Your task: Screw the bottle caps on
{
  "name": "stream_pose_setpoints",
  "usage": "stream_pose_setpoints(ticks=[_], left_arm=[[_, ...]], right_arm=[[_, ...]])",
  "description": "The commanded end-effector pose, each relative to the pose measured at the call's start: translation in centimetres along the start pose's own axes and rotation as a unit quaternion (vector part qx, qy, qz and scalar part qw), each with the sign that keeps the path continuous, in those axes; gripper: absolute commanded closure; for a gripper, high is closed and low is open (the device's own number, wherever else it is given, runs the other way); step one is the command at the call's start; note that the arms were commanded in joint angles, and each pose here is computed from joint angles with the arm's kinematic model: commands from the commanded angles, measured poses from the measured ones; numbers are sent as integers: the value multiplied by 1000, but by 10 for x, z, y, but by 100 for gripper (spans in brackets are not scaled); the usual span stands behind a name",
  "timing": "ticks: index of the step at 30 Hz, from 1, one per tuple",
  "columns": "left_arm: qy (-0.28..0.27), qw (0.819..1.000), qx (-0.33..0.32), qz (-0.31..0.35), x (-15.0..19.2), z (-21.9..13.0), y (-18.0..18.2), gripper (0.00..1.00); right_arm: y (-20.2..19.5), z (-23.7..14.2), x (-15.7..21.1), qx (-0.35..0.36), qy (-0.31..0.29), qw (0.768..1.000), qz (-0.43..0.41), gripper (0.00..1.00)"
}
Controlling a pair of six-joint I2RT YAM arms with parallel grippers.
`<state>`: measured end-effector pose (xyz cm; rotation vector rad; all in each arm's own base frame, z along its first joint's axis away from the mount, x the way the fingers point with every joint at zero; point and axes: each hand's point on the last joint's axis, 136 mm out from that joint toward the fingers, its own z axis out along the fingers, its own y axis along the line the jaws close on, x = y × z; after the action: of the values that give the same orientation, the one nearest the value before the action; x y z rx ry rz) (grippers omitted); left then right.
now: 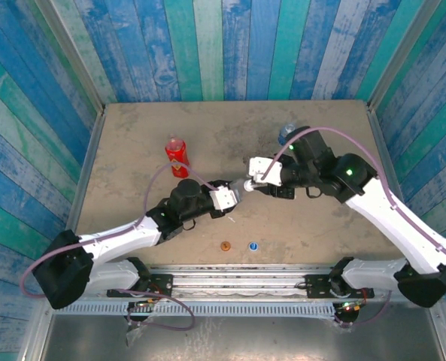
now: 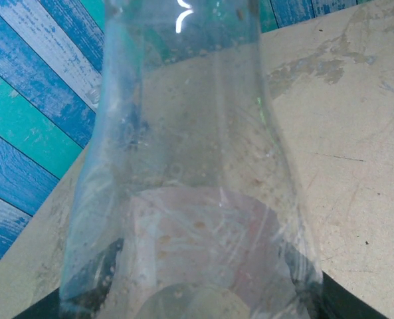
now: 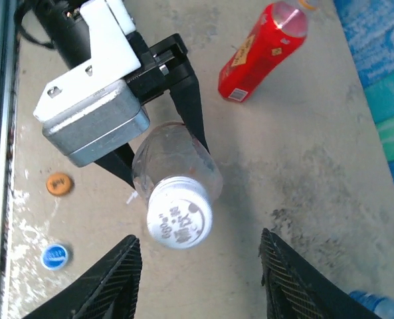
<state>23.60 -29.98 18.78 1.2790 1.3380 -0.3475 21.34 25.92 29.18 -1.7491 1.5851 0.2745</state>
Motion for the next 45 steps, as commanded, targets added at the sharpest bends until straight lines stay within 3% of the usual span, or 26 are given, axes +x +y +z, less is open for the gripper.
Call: stream_pose_setpoints(ticks=[1,12,14,16,19,20,22,24,26,30,33,39,45], left_arm=[[-20,1000,-6,16,-11,-8,2,64],[-12,1000,-10,25,-7,-6,3,63],[-5,999,-20,31,-5,-4,7,64],[7,999,-38,38,-1,-1,13,63],[17,997,-55,51,3,4,21,63],[20,997,-57,55,3,5,22,63],[24,996,-63,65,4,9,26,63],[23,995,-64,67,3,10,26,63],[23,995,-66,67,4,11,27,63],[18,998,-54,32,6,10,24,65],[-17,999,-11,-26,0,7,20,65],[-107,986,105,-70,-30,-6,-2,64],[-143,974,160,-71,-53,-9,-8,64]], right_arm=[[17,6,7,-62,18,996,-57,53],[14,15,5,-68,19,997,-15,80],[6,17,2,-47,14,998,48,87],[-12,22,1,3,9,987,161,92],[-34,31,-1,57,-28,926,373,97],[-39,34,-1,68,-42,894,441,99],[-45,41,6,80,-53,787,609,100],[-39,44,-6,41,-62,772,631,97],[-40,37,-4,53,-54,787,612,90],[-35,9,-5,76,-61,903,418,57],[-30,-12,-7,101,-92,945,296,51],[-12,-41,-39,74,-202,967,133,40],[7,-39,-56,-8,-245,967,73,36]])
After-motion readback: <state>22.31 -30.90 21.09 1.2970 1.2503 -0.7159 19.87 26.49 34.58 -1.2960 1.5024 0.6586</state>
